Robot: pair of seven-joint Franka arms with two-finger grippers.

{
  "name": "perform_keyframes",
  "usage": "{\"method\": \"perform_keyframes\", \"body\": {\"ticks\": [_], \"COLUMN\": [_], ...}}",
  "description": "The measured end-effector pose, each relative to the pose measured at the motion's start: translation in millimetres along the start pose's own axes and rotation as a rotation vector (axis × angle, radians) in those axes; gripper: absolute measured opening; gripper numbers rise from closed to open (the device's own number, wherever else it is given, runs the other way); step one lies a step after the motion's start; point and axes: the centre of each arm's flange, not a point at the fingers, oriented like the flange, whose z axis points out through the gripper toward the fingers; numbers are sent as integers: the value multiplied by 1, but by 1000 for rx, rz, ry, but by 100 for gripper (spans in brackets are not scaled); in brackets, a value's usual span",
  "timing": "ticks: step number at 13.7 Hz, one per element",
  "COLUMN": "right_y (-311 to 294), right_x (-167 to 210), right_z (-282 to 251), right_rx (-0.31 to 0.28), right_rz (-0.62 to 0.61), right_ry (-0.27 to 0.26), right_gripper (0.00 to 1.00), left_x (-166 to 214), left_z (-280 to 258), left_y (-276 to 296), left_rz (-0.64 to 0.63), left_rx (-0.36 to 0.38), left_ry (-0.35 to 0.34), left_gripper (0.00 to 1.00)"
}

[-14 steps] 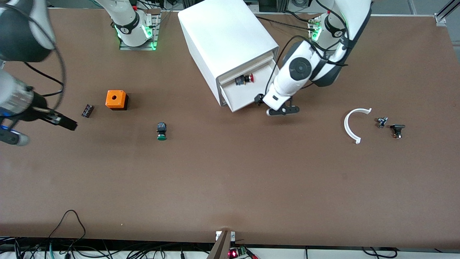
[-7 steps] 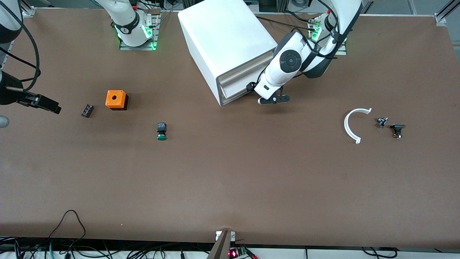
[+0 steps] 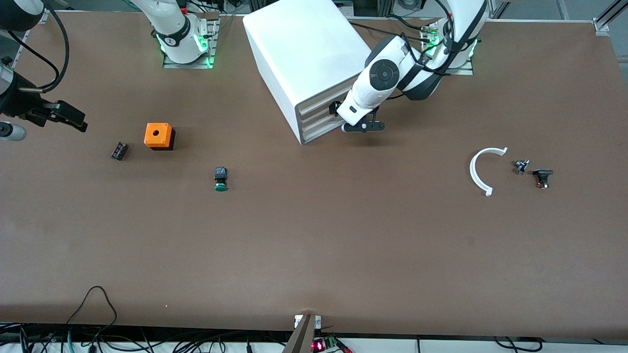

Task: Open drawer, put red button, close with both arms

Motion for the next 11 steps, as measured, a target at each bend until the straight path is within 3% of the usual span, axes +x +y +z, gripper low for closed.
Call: {"method": "perform_keyframes", "body": {"ticks": [4, 7, 9, 11], "right_y": [15, 18, 17, 16], "right_x": [0, 0, 0, 0], "right_z": [7, 8, 8, 8], "right_rx": [2, 3, 5, 5], "right_rz": [20, 19, 6, 0], "right_ry": [-11, -11, -11, -12], "right_gripper": [100, 100, 100, 100], "left_x": [61, 121, 140, 141], "left_z": [-68, -147, -188, -228], "left_y": [-42, -112, -156, -192], "left_rz": [-132, -257, -217, -127], "left_rx": [-117, -189, -177, -129], "left_ry": [155, 295, 343, 327], "left_gripper": [100, 100, 100, 100]}}
